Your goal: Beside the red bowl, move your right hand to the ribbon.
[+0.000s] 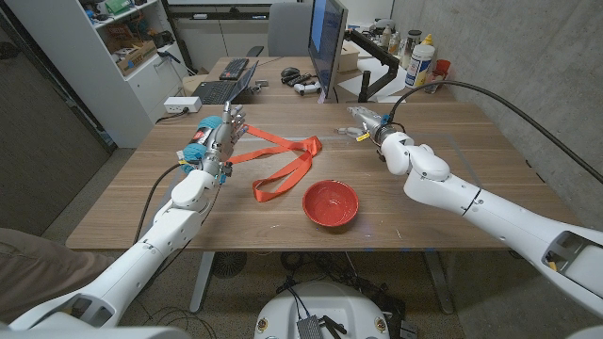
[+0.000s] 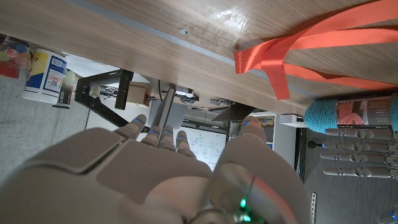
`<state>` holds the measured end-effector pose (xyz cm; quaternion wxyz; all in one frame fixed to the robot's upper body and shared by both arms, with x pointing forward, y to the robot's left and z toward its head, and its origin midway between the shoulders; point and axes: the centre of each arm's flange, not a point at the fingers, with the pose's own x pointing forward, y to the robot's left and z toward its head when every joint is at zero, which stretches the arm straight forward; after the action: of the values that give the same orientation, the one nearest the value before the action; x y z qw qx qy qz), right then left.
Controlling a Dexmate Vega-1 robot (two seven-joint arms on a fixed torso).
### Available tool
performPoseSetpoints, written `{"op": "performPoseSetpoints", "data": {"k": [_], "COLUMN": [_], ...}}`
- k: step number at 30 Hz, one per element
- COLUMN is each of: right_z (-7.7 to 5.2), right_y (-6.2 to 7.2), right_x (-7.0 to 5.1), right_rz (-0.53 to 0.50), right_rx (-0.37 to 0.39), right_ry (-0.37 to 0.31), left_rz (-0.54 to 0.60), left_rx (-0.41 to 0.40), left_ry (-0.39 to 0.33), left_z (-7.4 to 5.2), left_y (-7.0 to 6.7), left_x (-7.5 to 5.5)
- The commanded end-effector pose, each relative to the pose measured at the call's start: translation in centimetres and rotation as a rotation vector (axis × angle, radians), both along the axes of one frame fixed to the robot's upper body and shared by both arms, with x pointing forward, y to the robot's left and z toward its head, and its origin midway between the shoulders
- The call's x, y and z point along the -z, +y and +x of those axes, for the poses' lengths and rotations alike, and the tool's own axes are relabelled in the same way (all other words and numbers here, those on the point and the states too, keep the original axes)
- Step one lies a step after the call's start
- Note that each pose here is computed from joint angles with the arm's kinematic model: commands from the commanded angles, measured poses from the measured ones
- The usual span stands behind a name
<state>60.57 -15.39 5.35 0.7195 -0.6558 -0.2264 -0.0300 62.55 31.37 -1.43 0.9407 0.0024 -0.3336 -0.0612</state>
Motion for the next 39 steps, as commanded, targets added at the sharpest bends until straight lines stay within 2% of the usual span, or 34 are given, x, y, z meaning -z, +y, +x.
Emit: {"op": "performPoseSetpoints", "data": {"k": [1, 9, 22, 32, 39], "right_z": [0.4, 0.3, 0.3, 0.6, 1.0], "right_y": [1.1, 1.7, 3.1, 3.6, 4.4], "right_x": [0.0, 0.0, 0.2, 0.4, 0.7], "right_rz": [-0.033, -0.061, -0.113, -0.133, -0.152], "right_rx": [-0.012, -0.017, -0.049, -0.07, -0.093], "right_ry": [0.002, 0.003, 0.014, 0.025, 0.041], "left_rz": [-0.002, -0.005, -0.002, -0.001, 0.008], "left_rx": [-0.025, -0.045, -0.059, -0.076, -0.117], "left_ry": [-0.008, 0.008, 0.0, 0.011, 0.016], "left_z": [0.2, 0.3, 0.0, 0.0, 0.5], "left_y": [0.5, 0.9, 0.9, 1.2, 1.3], "left_x": [-0.2, 0.3, 0.3, 0.6, 1.0]}}
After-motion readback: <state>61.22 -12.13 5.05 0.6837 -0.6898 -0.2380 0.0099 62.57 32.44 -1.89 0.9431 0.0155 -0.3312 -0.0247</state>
